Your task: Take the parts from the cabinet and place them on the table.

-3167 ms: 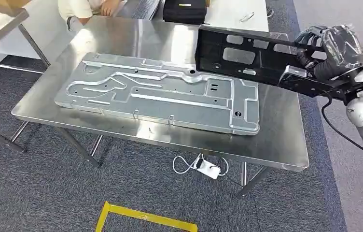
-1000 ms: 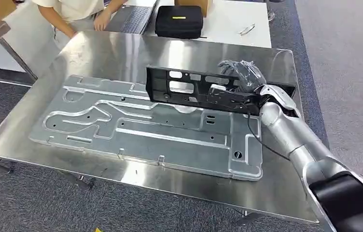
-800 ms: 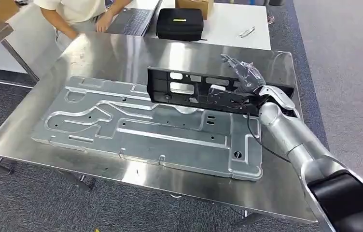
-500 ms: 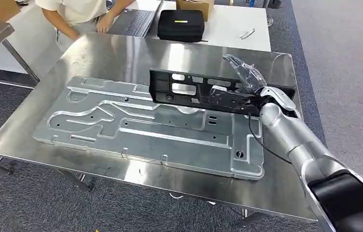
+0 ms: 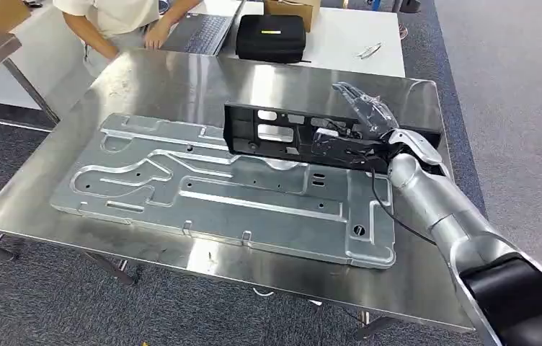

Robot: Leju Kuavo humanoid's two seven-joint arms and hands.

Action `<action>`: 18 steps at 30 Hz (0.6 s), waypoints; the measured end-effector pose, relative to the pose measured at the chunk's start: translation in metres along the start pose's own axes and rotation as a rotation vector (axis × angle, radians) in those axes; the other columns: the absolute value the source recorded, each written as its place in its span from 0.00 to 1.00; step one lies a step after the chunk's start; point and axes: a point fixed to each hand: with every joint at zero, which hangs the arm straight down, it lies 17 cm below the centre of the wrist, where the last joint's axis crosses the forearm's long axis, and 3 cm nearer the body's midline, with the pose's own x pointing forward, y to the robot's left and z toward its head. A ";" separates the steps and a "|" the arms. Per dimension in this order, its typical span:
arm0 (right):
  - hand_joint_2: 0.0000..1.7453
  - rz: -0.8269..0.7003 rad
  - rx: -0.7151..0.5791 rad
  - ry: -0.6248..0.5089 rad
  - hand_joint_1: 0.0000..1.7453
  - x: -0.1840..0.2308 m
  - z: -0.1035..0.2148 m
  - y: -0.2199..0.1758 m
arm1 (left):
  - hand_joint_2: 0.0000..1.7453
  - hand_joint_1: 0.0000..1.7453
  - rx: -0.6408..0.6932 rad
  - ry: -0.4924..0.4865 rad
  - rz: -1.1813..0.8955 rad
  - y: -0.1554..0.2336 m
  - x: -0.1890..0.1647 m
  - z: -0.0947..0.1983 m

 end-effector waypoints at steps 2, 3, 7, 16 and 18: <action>0.00 0.002 -0.002 -0.005 0.00 0.002 -0.001 -0.001 | 0.00 0.00 0.000 0.000 -0.001 0.000 0.000 0.000; 0.00 0.005 -0.004 -0.009 0.00 0.003 -0.001 -0.002 | 0.00 0.00 0.000 0.000 -0.001 0.000 0.000 0.000; 0.00 0.021 -0.023 -0.030 0.00 0.011 -0.003 -0.008 | 0.00 0.00 0.000 0.000 -0.001 0.000 0.000 0.000; 0.00 0.105 -0.321 -0.191 0.00 0.099 -0.001 -0.108 | 0.00 0.00 0.009 -0.001 0.021 0.002 -0.003 0.001; 0.00 0.128 -0.410 -0.258 0.00 0.129 0.011 -0.138 | 0.00 0.00 0.008 -0.002 0.024 0.001 -0.005 0.001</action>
